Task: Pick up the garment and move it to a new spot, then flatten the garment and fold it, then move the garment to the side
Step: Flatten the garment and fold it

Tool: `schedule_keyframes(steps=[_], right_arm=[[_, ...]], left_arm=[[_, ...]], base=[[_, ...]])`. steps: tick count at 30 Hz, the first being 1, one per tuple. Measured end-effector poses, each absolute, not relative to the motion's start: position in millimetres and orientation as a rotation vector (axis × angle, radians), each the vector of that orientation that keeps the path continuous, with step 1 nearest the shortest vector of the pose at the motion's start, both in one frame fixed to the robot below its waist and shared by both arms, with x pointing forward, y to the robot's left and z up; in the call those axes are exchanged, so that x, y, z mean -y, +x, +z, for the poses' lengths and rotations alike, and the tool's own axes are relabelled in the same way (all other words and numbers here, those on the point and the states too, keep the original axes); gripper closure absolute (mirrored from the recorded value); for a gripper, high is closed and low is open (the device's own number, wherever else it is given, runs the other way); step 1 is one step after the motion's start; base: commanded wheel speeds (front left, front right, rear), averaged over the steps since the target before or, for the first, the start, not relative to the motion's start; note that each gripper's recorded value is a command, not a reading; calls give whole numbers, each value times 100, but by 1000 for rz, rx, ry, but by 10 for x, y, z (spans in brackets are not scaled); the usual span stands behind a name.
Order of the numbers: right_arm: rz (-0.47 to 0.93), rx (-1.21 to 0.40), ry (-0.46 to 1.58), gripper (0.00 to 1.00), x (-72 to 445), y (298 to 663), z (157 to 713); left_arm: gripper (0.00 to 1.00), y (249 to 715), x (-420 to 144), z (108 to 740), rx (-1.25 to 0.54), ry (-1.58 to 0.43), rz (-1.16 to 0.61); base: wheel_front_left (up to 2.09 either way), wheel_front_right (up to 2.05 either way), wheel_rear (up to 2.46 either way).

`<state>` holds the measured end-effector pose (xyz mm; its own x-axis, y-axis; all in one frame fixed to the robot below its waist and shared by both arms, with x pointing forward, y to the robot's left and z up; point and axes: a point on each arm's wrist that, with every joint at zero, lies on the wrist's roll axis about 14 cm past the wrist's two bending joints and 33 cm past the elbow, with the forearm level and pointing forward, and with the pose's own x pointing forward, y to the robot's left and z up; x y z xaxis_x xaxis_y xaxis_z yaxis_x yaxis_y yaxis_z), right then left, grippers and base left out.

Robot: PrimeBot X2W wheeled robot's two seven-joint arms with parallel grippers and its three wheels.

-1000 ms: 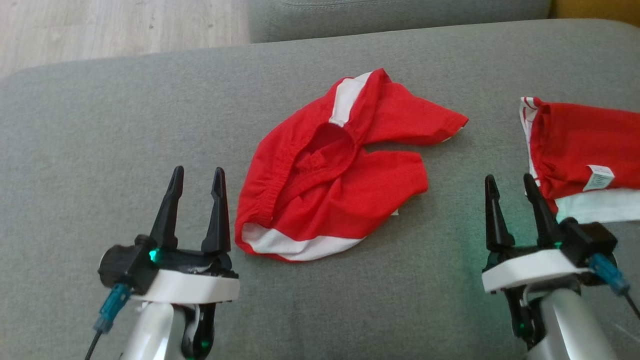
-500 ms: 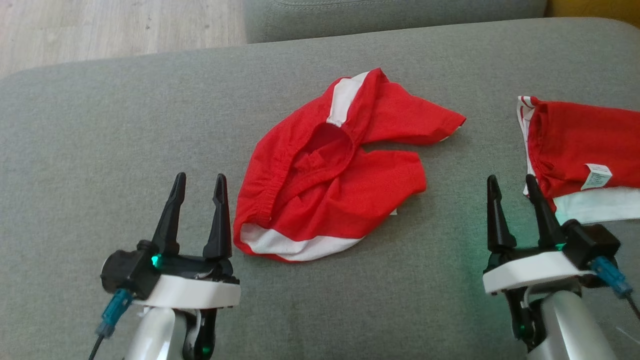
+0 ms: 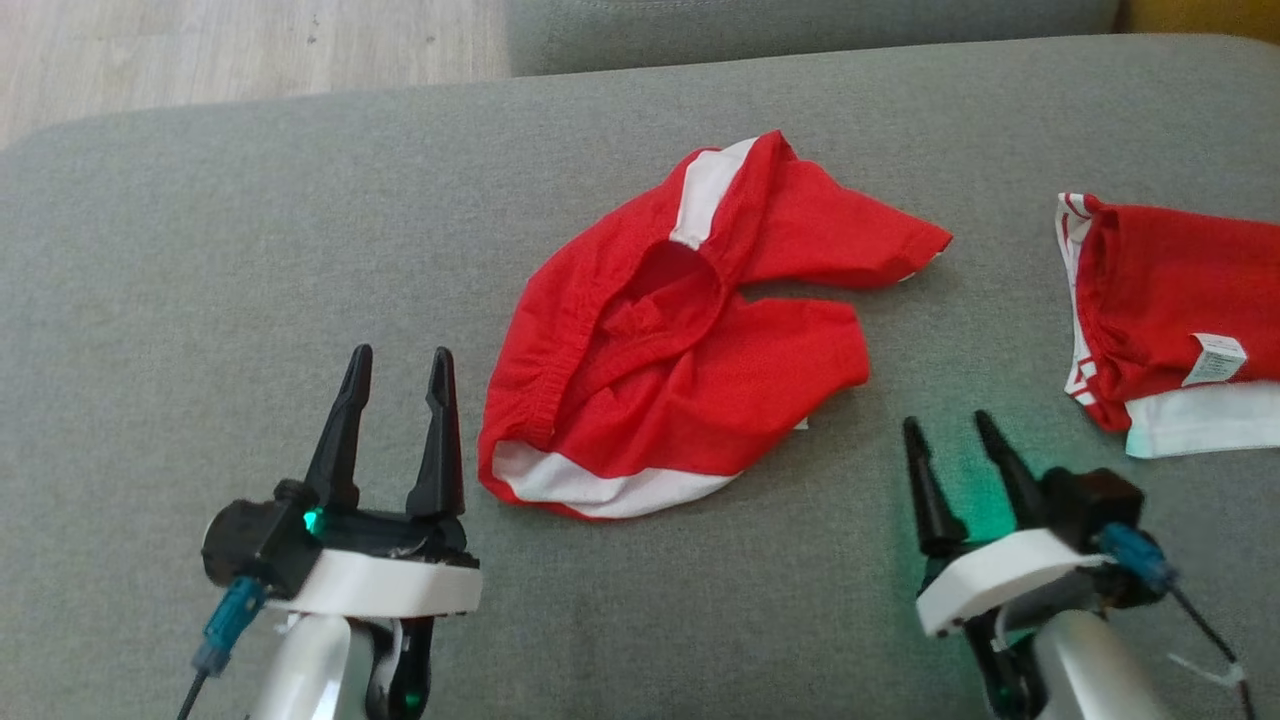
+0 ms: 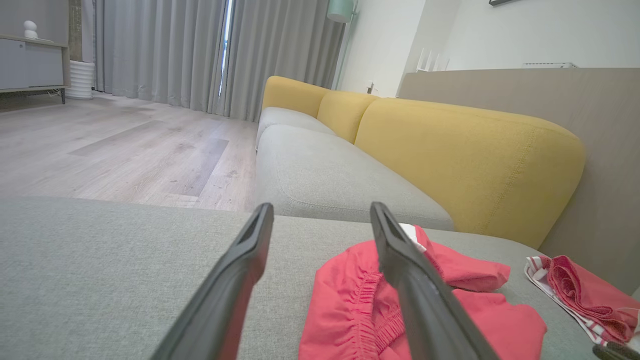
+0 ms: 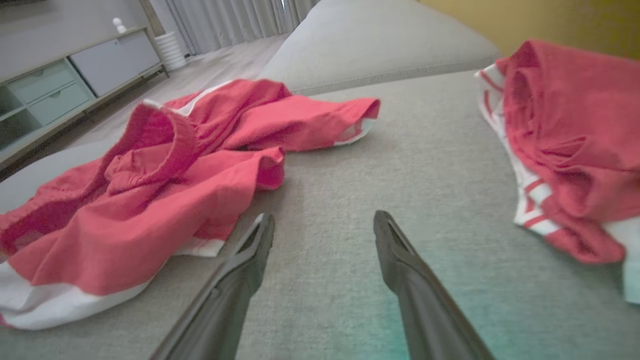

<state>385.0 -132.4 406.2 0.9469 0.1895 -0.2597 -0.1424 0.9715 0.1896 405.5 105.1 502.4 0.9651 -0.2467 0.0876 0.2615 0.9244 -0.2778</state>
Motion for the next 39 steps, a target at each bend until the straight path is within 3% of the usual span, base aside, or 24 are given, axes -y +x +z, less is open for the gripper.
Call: schedule_keyframes(steps=[16, 28, 29, 30, 39], right_arm=[[383, -469, 164, 0, 628, 3884, 3710], [471, -465, 123, 0, 388, 3949, 3705], [476, -466, 120, 41, 378, 3944, 3705], [480, -466, 116, 100, 368, 3941, 3704], [418, -443, 79, 100, 597, 3987, 3701]], left_arm=[[0, 4035, -1230, 4917, 25, -282, -207], [0, 4036, -1309, 4903, 22, -276, -185], [0, 4036, -1307, 4906, 23, -276, -185], [0, 4036, -1305, 4908, 24, -276, -186], [0, 4040, -1266, 4955, 36, -278, -198]], base=[[0, 0, 0], [0, 0, 0], [0, 0, 0], [0, 0, 0], [0, 0, 0]])
